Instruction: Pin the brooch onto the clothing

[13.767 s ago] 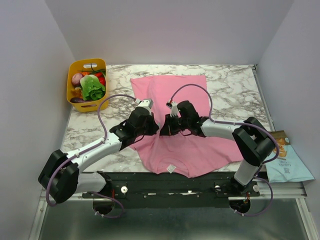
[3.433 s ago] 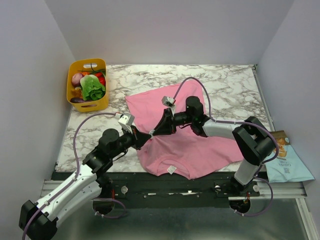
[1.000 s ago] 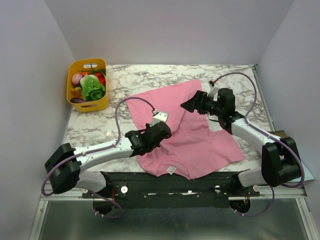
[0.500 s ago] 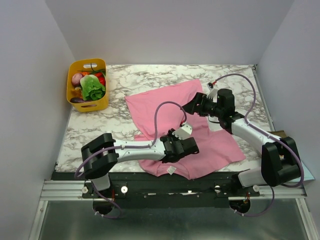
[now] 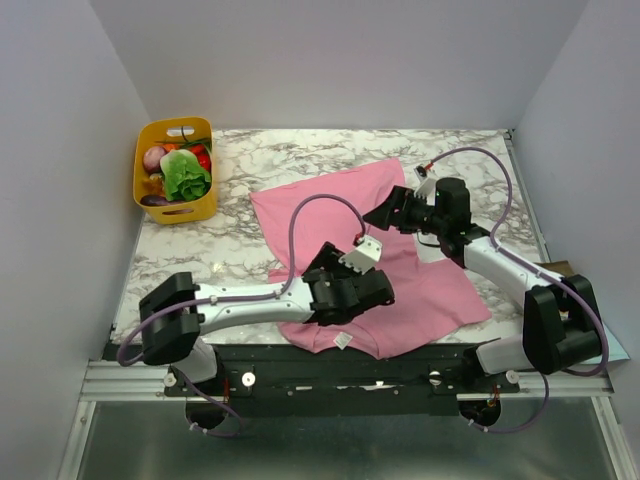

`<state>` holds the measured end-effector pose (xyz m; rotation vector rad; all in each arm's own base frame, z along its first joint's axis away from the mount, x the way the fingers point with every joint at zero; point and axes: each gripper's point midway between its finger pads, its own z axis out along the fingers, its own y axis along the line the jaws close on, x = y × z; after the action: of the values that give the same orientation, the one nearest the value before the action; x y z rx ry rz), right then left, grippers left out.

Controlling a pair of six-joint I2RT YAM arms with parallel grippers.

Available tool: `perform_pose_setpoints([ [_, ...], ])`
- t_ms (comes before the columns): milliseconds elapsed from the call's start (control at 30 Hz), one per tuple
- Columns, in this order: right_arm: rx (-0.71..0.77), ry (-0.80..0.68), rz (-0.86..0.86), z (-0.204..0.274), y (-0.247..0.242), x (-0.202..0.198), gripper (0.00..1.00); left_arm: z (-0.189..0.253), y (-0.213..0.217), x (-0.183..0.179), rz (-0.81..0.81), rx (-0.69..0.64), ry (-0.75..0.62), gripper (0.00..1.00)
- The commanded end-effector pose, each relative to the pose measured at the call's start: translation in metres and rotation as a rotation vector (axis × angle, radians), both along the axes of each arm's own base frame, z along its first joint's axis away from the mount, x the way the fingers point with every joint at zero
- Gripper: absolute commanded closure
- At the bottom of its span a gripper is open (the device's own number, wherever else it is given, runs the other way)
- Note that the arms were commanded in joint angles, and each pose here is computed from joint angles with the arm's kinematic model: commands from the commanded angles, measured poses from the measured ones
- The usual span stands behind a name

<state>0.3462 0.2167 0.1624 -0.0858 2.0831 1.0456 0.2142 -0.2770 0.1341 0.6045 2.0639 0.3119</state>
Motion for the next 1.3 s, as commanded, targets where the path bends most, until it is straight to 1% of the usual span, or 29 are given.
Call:
perform_pose_setpoints([
  [0, -0.015, -0.04, 0.006, 0.01, -0.005, -0.001, 0.0, 0.033, -0.01, 0.004, -0.026, -0.224, -0.016, 0.14],
  [33, -0.015, -0.045, 0.005, 0.012, -0.005, -0.001, 0.0, 0.043, -0.004, 0.01, -0.011, -0.282, -0.019, 0.01],
  [100, -0.022, -0.047, 0.0, 0.012, -0.006, 0.0, 0.0, 0.042, -0.009, 0.011, -0.041, -0.389, 0.043, 0.01],
  [133, -0.023, -0.049, 0.0, 0.013, -0.006, 0.001, 0.0, 0.053, 0.001, 0.024, -0.016, -0.463, 0.046, 0.01],
  [167, -0.029, -0.047, 0.001, 0.012, -0.006, 0.001, 0.0, 0.052, 0.002, 0.028, -0.021, -0.519, 0.053, 0.01],
  [200, -0.029, -0.047, -0.002, 0.013, -0.007, 0.002, 0.0, 0.051, -0.003, 0.026, -0.059, -0.589, 0.113, 0.01],
  [233, -0.027, -0.051, 0.0, 0.015, -0.005, 0.004, 0.0, 0.061, 0.002, 0.028, -0.066, -0.657, 0.115, 0.01],
  [267, -0.033, -0.046, -0.002, 0.014, -0.006, 0.005, 0.0, 0.06, 0.016, 0.045, -0.021, -0.706, 0.108, 0.01],
  [300, -0.034, -0.045, -0.005, 0.014, -0.006, 0.006, 0.0, 0.062, 0.013, 0.043, -0.051, -0.768, 0.152, 0.01],
  [400, -0.04, -0.042, -0.008, 0.014, -0.006, 0.01, 0.0, 0.067, 0.039, 0.065, 0.018, -0.871, 0.15, 0.01],
  [433, -0.041, -0.041, -0.008, 0.014, -0.005, 0.011, 0.0, 0.067, 0.038, 0.065, 0.005, -0.927, 0.195, 0.01],
  [467, -0.044, -0.04, -0.014, 0.016, -0.005, 0.013, 0.0, 0.066, 0.042, 0.07, 0.013, -0.959, 0.204, 0.01],
  [500, -0.047, -0.037, -0.016, 0.015, -0.005, 0.015, 0.0, 0.065, 0.059, 0.084, 0.068, -0.995, 0.192, 0.01],
  [533, -0.049, -0.035, -0.017, 0.015, -0.005, 0.016, 0.0, 0.061, 0.056, 0.082, 0.045, -1.031, 0.246, 0.01],
  [633, -0.063, -0.03, -0.035, 0.016, -0.007, 0.023, 0.0, 0.054, 0.08, 0.103, 0.12, -1.124, 0.253, 0.01],
  [700, -0.081, -0.036, -0.033, 0.021, -0.007, 0.029, 0.0, 0.049, 0.097, 0.115, 0.184, -1.138, 0.252, 0.01],
  [733, -0.092, -0.019, -0.044, 0.018, -0.008, 0.032, 0.0, 0.037, 0.115, 0.127, 0.258, -1.132, 0.258, 0.01],
  [800, -0.135, 0.026, -0.083, 0.009, -0.014, 0.038, 0.0, 0.03, 0.129, 0.135, 0.324, -1.114, 0.279, 0.01],
  [833, -0.143, 0.018, -0.095, 0.015, -0.015, 0.044, 0.0, 0.017, 0.141, 0.143, 0.377, -1.1, 0.293, 0.01],
  [867, -0.17, 0.059, -0.124, 0.004, -0.019, 0.047, 0.0, 0.017, 0.146, 0.149, 0.399, -1.096, 0.294, 0.02],
  [933, -0.182, 0.062, -0.141, 0.008, -0.02, 0.055, 0.0, -0.002, 0.154, 0.158, 0.462, -1.061, 0.324, 0.03],
  [967, -0.187, 0.076, -0.147, 0.004, -0.021, 0.057, 0.0, -0.002, 0.158, 0.164, 0.486, -1.045, 0.325, 0.04],
  [1000, -0.189, 0.086, -0.151, 0.002, -0.021, 0.058, 0.0, -0.007, 0.165, 0.17, 0.52, -1.016, 0.312, 0.06],
  [1033, -0.187, 0.088, -0.157, 0.002, -0.021, 0.06, 0.0, -0.02, 0.169, 0.174, 0.554, -0.982, 0.331, 0.07],
  [1100, -0.189, 0.103, -0.17, 0.001, -0.021, 0.067, 0.0, -0.023, 0.174, 0.185, 0.578, -0.96, 0.325, 0.07],
  [1133, -0.191, 0.104, -0.178, 0.002, -0.021, 0.07, 0.0, -0.039, 0.179, 0.189, 0.616, -0.921, 0.34, 0.07],
  [1200, -0.192, 0.114, -0.186, 0.002, -0.021, 0.076, 0.0, -0.041, 0.183, 0.202, 0.637, -0.898, 0.333, 0.09],
  [1233, -0.195, 0.12, -0.191, 0.0, -0.022, 0.078, 0.0, -0.058, 0.185, 0.206, 0.665, -0.868, 0.36, 0.1],
  [1267, -0.196, 0.125, -0.197, 0.0, -0.023, 0.08, 0.0, -0.056, 0.184, 0.215, 0.659, -0.865, 0.356, 0.12],
])
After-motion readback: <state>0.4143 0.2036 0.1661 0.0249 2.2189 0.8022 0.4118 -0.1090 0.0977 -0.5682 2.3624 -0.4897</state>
